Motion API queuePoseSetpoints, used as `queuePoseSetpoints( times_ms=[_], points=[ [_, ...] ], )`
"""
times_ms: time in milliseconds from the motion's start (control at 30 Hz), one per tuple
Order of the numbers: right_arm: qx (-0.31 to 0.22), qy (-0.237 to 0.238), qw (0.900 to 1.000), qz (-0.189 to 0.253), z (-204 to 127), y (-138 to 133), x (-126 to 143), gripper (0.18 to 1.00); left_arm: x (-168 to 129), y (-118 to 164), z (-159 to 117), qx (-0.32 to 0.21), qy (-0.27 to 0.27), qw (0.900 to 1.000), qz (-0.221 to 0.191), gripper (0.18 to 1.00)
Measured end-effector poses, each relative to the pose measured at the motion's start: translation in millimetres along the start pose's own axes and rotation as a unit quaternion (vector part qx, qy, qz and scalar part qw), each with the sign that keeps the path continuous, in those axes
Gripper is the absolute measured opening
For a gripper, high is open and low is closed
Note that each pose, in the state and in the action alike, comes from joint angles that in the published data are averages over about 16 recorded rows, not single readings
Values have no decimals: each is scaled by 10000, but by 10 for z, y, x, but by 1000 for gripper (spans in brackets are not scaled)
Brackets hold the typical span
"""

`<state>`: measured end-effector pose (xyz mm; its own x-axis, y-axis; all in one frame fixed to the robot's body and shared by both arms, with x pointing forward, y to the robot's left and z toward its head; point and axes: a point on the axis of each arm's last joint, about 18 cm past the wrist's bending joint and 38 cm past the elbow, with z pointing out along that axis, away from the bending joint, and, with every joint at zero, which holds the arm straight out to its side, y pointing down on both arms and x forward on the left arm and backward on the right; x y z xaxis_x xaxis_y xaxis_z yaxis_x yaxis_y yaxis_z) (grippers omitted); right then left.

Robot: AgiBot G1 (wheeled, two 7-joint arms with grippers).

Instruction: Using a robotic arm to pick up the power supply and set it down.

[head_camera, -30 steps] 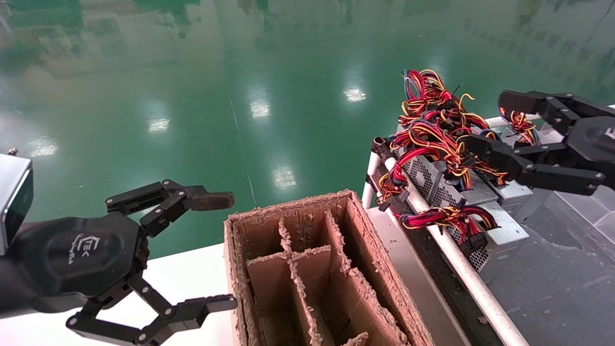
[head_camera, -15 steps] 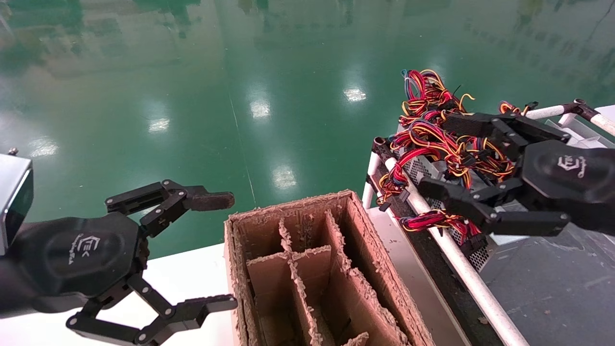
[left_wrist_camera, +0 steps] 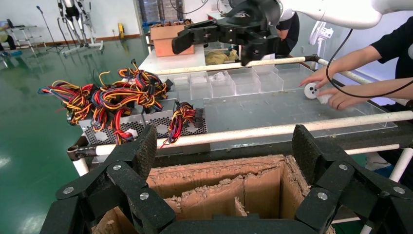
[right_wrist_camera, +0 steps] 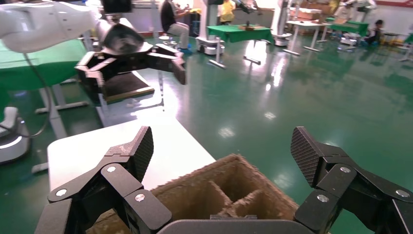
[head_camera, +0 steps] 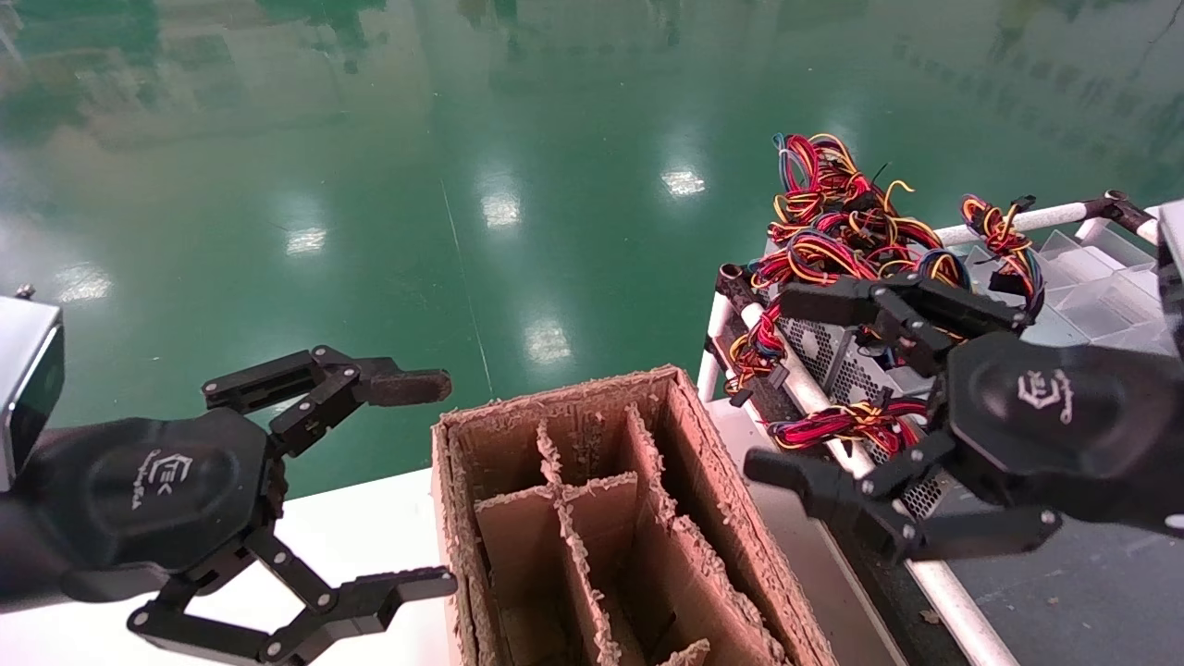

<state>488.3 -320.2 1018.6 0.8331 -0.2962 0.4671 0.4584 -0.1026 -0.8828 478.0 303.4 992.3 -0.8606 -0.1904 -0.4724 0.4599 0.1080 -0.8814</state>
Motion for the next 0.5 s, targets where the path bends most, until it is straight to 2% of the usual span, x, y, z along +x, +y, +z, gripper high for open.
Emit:
queuePoseSetpoints(
  times_ms=[500],
  points=[
    [-20, -523, 9986, -52, 107, 118, -236, 1001, 0, 0, 0, 0, -1, 10000, 0, 1001]
  ],
)
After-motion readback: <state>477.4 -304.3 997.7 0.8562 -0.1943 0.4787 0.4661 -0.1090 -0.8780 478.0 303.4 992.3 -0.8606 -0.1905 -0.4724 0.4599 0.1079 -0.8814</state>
